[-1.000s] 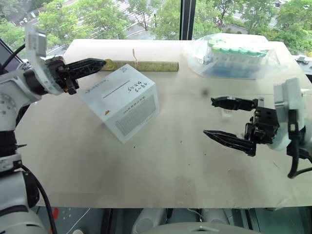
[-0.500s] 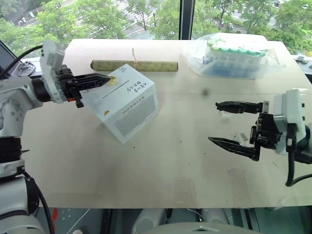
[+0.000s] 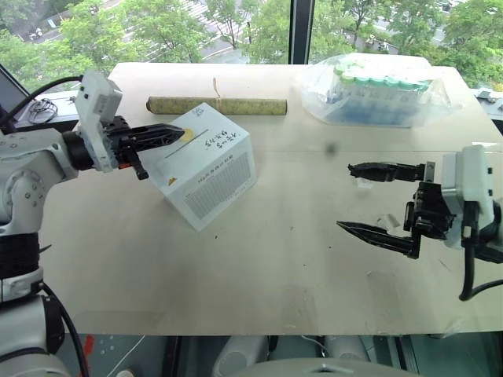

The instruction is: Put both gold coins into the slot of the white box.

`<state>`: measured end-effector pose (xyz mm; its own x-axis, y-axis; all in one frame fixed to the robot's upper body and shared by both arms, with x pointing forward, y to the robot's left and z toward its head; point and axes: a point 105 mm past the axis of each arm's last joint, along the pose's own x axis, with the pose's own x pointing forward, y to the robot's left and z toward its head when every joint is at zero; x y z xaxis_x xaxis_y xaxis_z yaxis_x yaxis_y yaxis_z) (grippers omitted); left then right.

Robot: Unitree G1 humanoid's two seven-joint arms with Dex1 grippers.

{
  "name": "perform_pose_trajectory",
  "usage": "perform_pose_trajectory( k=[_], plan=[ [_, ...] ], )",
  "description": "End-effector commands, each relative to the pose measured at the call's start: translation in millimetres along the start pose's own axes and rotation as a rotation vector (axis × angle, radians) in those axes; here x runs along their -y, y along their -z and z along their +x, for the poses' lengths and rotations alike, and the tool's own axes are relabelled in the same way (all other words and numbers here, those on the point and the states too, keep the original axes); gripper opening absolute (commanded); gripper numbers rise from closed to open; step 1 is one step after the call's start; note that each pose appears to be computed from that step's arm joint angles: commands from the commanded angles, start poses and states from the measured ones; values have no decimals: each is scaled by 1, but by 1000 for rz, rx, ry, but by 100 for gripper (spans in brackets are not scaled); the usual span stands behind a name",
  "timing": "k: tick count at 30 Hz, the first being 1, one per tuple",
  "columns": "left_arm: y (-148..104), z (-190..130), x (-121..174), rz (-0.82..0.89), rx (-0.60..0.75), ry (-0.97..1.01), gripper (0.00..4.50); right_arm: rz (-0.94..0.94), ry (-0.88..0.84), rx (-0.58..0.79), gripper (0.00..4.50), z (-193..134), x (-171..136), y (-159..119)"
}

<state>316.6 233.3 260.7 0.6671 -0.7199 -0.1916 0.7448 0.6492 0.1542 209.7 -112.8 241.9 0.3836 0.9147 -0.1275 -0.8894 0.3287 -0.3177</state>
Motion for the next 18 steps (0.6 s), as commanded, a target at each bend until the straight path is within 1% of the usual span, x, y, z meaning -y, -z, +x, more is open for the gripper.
perform_pose_trajectory(
  k=[1,5,12,18],
  plan=[
    [-12,-5,2,35,35,-17,0,-50,3,27,438,-2,1,-9],
    [-9,-3,5,31,31,-16,0,-73,14,41,438,-2,3,-13],
    [-7,-4,1,19,28,-56,0,-77,52,164,438,-3,8,-36],
    [-8,-4,1,15,32,-64,0,-78,55,169,438,-2,8,-38]
  ],
)
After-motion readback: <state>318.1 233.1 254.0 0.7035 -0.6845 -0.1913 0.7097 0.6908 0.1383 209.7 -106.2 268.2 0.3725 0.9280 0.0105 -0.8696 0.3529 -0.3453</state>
